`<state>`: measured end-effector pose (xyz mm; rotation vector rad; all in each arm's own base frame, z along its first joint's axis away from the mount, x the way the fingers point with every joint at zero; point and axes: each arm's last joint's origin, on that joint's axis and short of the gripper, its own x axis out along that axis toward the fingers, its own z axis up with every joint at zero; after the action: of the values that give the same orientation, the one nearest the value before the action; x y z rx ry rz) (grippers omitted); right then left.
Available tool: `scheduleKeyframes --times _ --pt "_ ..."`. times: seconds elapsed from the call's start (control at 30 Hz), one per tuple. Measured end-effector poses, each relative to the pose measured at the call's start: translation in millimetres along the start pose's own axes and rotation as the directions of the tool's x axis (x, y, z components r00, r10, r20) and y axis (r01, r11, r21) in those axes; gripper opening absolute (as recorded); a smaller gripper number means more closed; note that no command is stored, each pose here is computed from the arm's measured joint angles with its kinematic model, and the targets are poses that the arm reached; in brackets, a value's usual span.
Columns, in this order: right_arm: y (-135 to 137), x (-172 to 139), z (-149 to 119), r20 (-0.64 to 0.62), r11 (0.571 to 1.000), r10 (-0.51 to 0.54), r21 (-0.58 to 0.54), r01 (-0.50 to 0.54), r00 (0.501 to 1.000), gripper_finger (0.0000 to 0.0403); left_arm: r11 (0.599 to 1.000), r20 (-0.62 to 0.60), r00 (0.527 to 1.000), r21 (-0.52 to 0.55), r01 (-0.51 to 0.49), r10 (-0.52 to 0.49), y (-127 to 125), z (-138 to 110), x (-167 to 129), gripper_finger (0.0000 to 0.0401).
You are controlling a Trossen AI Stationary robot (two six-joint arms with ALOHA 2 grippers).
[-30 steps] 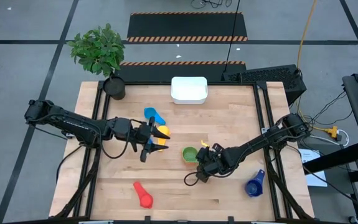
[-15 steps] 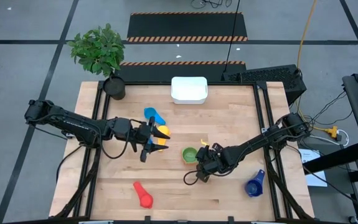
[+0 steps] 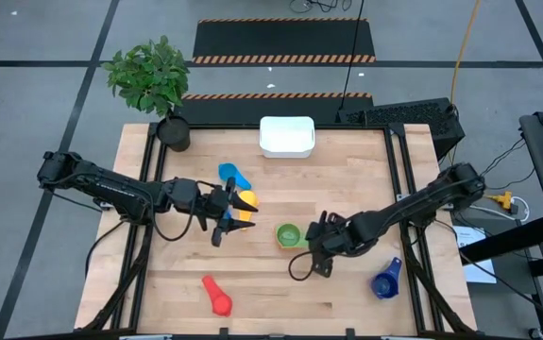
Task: Nest measuring cups in basket
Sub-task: Stack the dark blue measuring cup on top of the green measuring cup
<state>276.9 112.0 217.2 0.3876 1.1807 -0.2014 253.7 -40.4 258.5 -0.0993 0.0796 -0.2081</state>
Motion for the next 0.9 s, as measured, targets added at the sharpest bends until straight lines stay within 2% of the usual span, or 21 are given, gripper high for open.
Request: scheduleKeyframes --times 0.23,0.47,0.73,0.9 --pt "-6 -27 -5 -0.029 0.990 0.076 -0.114 -0.079 0.997 0.0276 0.998 0.010 0.998 -0.007 0.055 -0.055 -2 1 0 0.0186" --pt "-19 -45 -17 -0.102 0.971 0.007 -0.235 -0.031 0.995 0.0277 0.999 0.011 0.998 -0.005 0.054 -0.054 -2 1 0 0.0186" --pt "-32 -42 -30 -0.175 0.975 -0.063 -0.219 0.023 0.983 0.0277 0.999 -0.009 0.999 0.017 0.051 -0.051 -2 -1 0 0.0186" --pt "-42 -35 -43 -0.241 0.984 -0.052 -0.179 0.008 0.969 0.0277 0.998 -0.048 0.998 0.042 0.049 -0.047 -1 -4 0 0.0186"
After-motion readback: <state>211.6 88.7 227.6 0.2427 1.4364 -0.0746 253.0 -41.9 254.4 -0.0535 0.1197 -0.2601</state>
